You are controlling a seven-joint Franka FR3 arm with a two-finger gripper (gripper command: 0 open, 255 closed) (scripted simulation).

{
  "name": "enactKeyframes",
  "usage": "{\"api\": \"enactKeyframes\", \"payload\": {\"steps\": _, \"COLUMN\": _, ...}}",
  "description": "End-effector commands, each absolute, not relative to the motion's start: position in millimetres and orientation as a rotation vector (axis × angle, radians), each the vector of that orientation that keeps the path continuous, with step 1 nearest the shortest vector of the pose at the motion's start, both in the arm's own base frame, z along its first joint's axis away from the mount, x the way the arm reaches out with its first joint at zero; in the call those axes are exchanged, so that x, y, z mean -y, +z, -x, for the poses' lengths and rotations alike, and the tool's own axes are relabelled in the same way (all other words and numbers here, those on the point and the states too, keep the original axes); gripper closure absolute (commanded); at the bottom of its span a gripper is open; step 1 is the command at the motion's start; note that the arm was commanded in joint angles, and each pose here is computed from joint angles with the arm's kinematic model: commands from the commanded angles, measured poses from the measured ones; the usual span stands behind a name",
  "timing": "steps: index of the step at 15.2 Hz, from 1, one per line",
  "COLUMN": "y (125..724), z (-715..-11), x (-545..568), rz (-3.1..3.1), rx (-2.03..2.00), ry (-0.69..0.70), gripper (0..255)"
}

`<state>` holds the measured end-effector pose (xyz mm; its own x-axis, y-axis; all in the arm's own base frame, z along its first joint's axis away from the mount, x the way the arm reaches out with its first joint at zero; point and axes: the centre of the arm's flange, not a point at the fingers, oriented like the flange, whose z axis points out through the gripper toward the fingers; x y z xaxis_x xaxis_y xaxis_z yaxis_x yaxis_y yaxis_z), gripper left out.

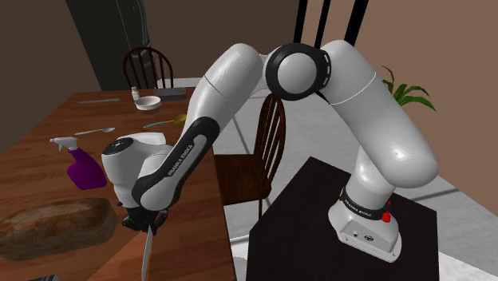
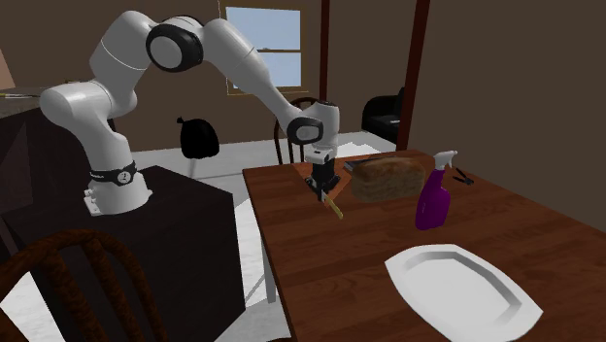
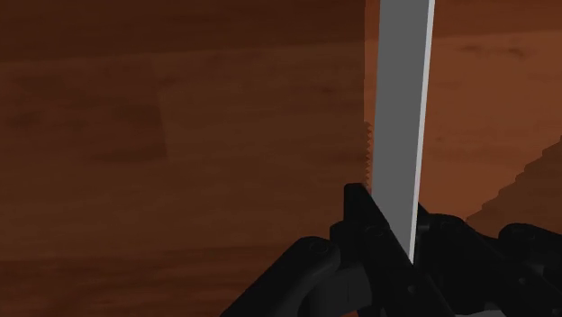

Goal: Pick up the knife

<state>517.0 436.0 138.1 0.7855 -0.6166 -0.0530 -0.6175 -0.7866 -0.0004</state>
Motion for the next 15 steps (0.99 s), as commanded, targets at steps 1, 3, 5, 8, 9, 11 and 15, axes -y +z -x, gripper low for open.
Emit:
{"api": "enactKeyframes", "payload": {"steps": 1, "y": 137.9, "z": -517.0, "x": -436.1, "rz": 2.951, "rx": -1.020, "ry": 0.078, "gripper": 255}}
{"api": "enactKeyframes", "payload": {"steps": 3, "y": 137.8, "z": -517.0, "x": -436.1, "rz": 2.951, "rx": -1.020, "ry": 0.078, "gripper": 255}}
{"api": "enactKeyframes", "payload": {"steps": 5, "y": 137.8, "z": -517.0, "x": -436.1, "rz": 2.951, "rx": -1.020, "ry": 0.078, "gripper": 255}}
{"api": "enactKeyframes", "payload": {"steps": 8, "y": 148.0, "z": -517.7, "x": -435.7, "rz": 2.951, "rx": -1.020, "ry": 0.078, "gripper": 255}}
{"api": "enactKeyframes", "payload": {"steps": 9, "y": 153.3, "z": -517.8, "x": -435.7, "rz": 2.951, "rx": -1.020, "ry": 0.078, "gripper": 255}}
{"api": "enactKeyframes", "payload": {"steps": 11, "y": 163.9, "z": -517.8, "x": -435.7, "rz": 2.951, "rx": -1.020, "ry": 0.078, "gripper": 255}}
{"api": "enactKeyframes", "payload": {"steps": 15, "y": 185.0, "z": -517.8, "x": -435.7, "rz": 2.951, "rx": -1.020, "ry": 0.078, "gripper": 255}}
